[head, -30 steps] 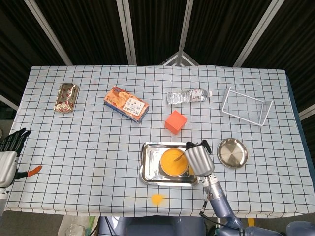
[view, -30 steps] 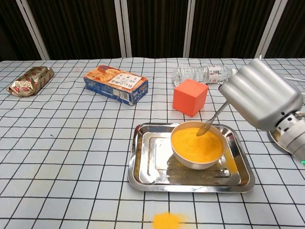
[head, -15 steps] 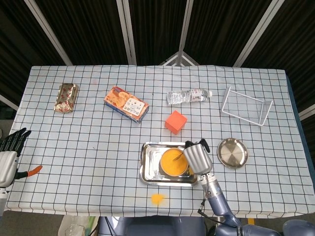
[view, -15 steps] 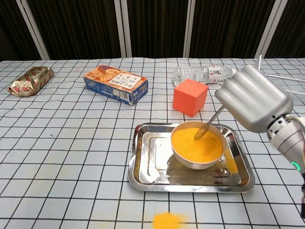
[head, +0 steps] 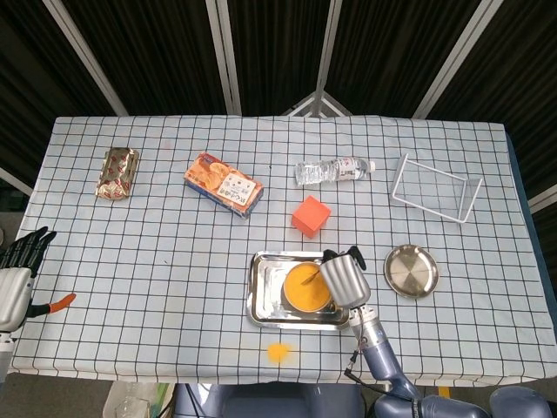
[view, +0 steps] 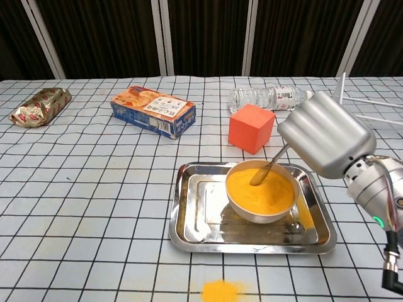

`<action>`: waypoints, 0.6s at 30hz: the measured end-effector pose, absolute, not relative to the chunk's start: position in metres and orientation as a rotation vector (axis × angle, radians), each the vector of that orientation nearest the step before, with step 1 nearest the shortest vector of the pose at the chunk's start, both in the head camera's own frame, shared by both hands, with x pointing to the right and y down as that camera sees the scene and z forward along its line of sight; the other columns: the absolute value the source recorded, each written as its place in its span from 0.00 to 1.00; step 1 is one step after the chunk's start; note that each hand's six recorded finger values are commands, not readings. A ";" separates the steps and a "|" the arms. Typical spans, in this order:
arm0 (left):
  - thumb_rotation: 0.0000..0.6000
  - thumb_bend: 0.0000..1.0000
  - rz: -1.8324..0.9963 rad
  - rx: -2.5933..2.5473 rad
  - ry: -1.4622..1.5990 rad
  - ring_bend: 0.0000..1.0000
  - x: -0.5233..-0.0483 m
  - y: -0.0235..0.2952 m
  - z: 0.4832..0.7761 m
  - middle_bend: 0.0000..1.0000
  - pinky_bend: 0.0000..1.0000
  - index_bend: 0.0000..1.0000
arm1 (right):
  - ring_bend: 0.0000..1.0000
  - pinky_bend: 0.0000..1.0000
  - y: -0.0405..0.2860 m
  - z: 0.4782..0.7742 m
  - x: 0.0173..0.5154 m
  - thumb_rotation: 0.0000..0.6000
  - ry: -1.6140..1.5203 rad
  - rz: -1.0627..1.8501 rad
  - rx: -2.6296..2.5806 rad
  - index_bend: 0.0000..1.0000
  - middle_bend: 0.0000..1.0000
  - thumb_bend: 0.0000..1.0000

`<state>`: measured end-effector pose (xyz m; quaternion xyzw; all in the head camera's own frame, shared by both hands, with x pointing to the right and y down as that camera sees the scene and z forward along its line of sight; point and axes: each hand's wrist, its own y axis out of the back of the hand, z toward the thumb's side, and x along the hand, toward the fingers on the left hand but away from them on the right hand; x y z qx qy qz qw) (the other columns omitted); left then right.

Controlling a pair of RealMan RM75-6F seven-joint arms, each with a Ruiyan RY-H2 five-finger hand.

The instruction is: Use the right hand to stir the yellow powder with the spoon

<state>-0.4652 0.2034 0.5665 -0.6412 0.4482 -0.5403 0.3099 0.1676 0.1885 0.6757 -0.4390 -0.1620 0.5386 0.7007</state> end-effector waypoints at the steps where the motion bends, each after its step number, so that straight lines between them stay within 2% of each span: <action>1: 1.00 0.00 -1.427 -1.694 1.184 0.00 -0.465 0.203 0.567 0.00 0.00 0.00 | 1.00 0.83 0.190 0.676 0.168 1.00 -0.358 1.199 -0.983 0.87 1.00 0.73; 18: 1.00 0.00 -1.420 -1.696 1.190 0.00 -0.464 0.204 0.565 0.00 0.00 0.00 | 1.00 0.83 0.215 0.672 0.177 1.00 -0.347 1.194 -1.030 0.87 1.00 0.73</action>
